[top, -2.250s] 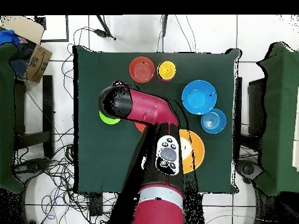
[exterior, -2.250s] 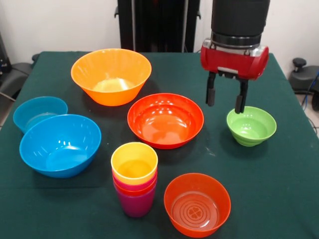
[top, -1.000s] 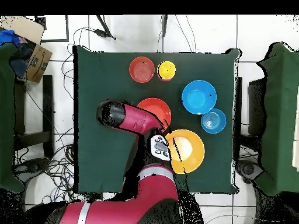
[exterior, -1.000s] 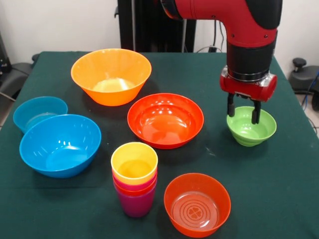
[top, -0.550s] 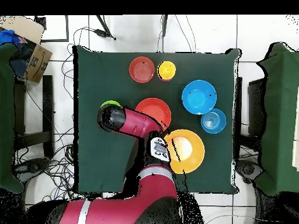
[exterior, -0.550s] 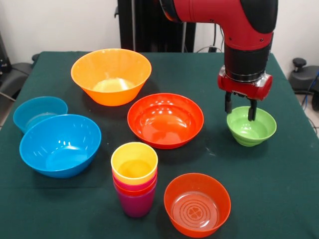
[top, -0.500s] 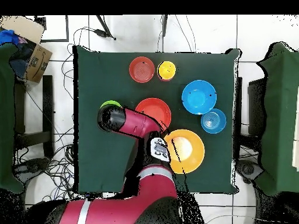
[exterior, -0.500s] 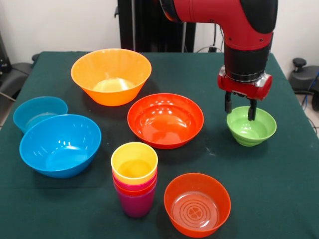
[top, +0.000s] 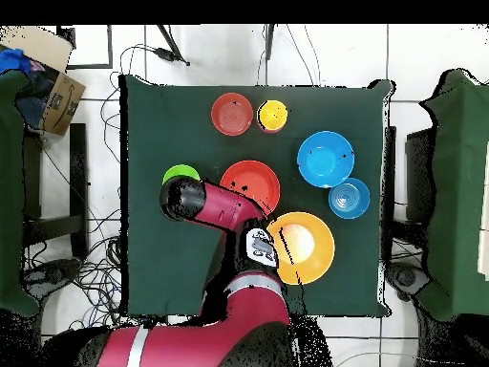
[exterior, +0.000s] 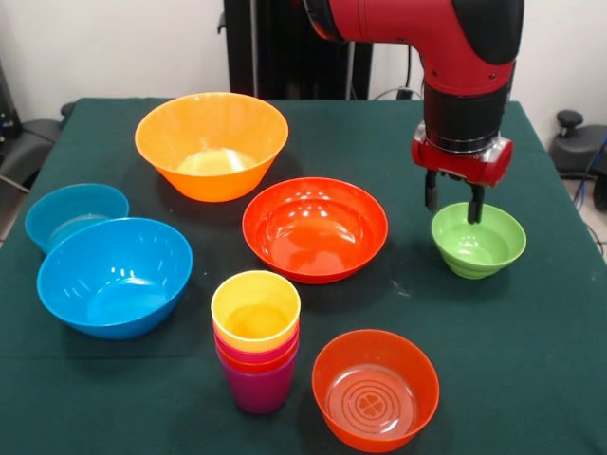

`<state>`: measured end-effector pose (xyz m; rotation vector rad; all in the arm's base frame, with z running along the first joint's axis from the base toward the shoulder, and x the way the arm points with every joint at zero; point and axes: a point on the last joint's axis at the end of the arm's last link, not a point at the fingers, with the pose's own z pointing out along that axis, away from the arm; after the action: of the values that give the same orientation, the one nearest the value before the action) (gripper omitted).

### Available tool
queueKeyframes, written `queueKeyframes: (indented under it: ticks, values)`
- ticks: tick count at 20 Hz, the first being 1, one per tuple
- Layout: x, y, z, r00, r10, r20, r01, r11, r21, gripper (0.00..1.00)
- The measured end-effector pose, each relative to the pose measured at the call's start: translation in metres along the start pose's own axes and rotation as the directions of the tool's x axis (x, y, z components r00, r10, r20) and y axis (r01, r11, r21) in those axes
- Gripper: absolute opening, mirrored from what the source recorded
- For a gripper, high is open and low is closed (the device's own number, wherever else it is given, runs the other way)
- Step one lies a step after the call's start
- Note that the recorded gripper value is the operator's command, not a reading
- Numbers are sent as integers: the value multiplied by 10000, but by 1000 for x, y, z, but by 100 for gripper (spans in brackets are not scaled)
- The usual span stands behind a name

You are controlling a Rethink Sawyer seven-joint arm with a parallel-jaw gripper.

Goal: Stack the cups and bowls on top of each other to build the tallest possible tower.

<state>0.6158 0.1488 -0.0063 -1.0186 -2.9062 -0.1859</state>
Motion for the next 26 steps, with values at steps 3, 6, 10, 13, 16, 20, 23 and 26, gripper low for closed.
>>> queueKeyframes:
  ticks: [3,6,10,13,16,20,23,26]
  values:
    - [1,-2,2,10000,14,-35,-14,10000,37,100]
    - [2,-3,3,10000,16,-59,-15,10000,58,100]
    - [4,-5,7,9999,29,-113,-28,9999,121,100]
    - [8,-10,16,9997,46,-232,-40,9997,253,100]
    - [11,-15,23,9994,59,-329,-47,9993,366,100]
    - [16,-22,35,9989,94,-467,-68,9985,551,100]
    - [18,-28,45,9988,129,-472,-98,9979,635,100]
    - [15,-30,47,9995,150,-278,-132,9980,620,100]
